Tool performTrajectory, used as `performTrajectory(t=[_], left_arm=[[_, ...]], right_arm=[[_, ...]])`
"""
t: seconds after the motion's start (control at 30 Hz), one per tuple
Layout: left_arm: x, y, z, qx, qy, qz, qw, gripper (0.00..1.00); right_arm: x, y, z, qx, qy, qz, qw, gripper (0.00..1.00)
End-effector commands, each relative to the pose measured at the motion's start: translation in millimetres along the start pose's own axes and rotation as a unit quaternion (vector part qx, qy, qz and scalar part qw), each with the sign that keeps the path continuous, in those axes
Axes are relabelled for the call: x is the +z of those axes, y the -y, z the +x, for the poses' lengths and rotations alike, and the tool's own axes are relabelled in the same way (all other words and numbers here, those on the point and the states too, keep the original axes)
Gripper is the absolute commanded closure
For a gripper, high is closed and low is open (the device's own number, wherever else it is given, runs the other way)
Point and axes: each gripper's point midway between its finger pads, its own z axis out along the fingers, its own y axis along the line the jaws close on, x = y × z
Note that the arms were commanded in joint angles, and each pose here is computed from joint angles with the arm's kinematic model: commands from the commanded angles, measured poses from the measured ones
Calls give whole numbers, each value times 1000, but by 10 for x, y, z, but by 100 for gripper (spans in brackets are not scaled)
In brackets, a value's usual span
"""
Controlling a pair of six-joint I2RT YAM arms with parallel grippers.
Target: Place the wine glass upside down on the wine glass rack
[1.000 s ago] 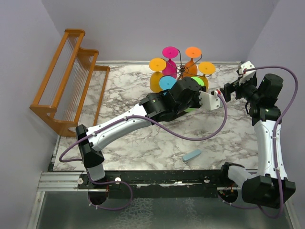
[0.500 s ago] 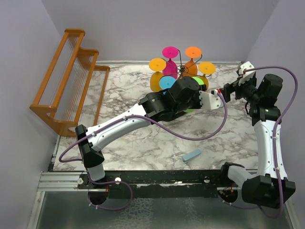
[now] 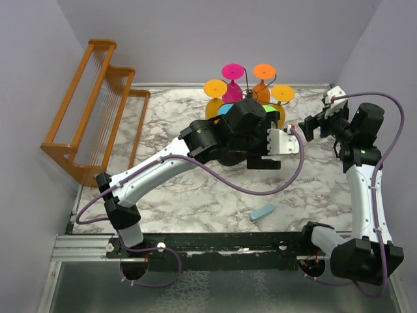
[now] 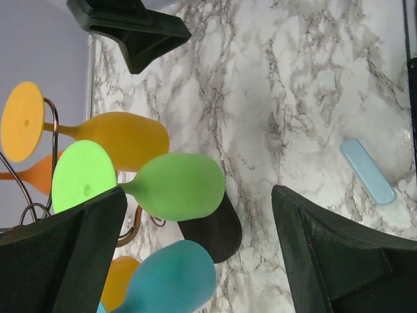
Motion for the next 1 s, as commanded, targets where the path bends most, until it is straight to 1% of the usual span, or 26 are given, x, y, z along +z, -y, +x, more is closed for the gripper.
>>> performTrajectory(t=[0.0, 0.1, 0.17, 0.27, 0.37, 0.47, 0.57, 0.63, 0.7, 0.77, 0.8, 0.83, 0.87, 0.93, 0.97], left_arm=[[-457, 101, -201, 27, 29, 34, 999, 1], [-625, 144, -179, 46, 21, 44, 998, 1], [-736, 184, -140, 57, 13, 51, 997, 1], [-863, 120, -20, 61, -13, 29, 998, 1], [-1018, 21, 182, 67, -50, 13, 996, 1], [-1219, -76, 434, 66, -85, 0, 994, 1], [-1453, -295, 678, 42, -108, -40, 992, 1], [-1616, -489, 860, 24, -125, -86, 988, 1], [-1773, -716, 1072, 4, -146, -147, 978, 1], [-1906, -1014, 1326, -22, -159, -227, 960, 1], [-2010, -1174, 1444, -39, -164, -276, 946, 1], [-2158, -1365, 1557, -64, -162, -337, 925, 1], [-2339, -1537, 1670, -95, -157, -401, 898, 1], [-2765, -1764, 1965, -151, -146, -514, 832, 1], [-2894, -1788, 2075, -173, -134, -547, 808, 1]], right_arm=[[-17, 87, -98, -18, 18, 19, 999, 0], [-32, 201, -90, -9, 13, 53, 998, 0], [-44, 327, -114, 21, 17, 92, 995, 0], [-78, 498, -136, 58, 21, 145, 987, 1], [-110, 638, -129, 71, 22, 186, 980, 0], [-144, 791, -87, 68, 16, 228, 971, 0], [-158, 829, -93, 40, 6, 230, 972, 1], [-157, 795, -141, 9, 1, 210, 978, 1], [-162, 782, -159, 4, -2, 204, 979, 0], [-171, 771, -186, 8, 3, 203, 979, 0], [-171, 760, -199, 14, 5, 201, 979, 0], [-165, 742, -205, 20, 6, 197, 980, 1], [-154, 716, -199, 26, 5, 190, 982, 1], [-129, 666, -186, 34, 1, 174, 984, 0], [-123, 652, -186, 36, -1, 170, 985, 1]])
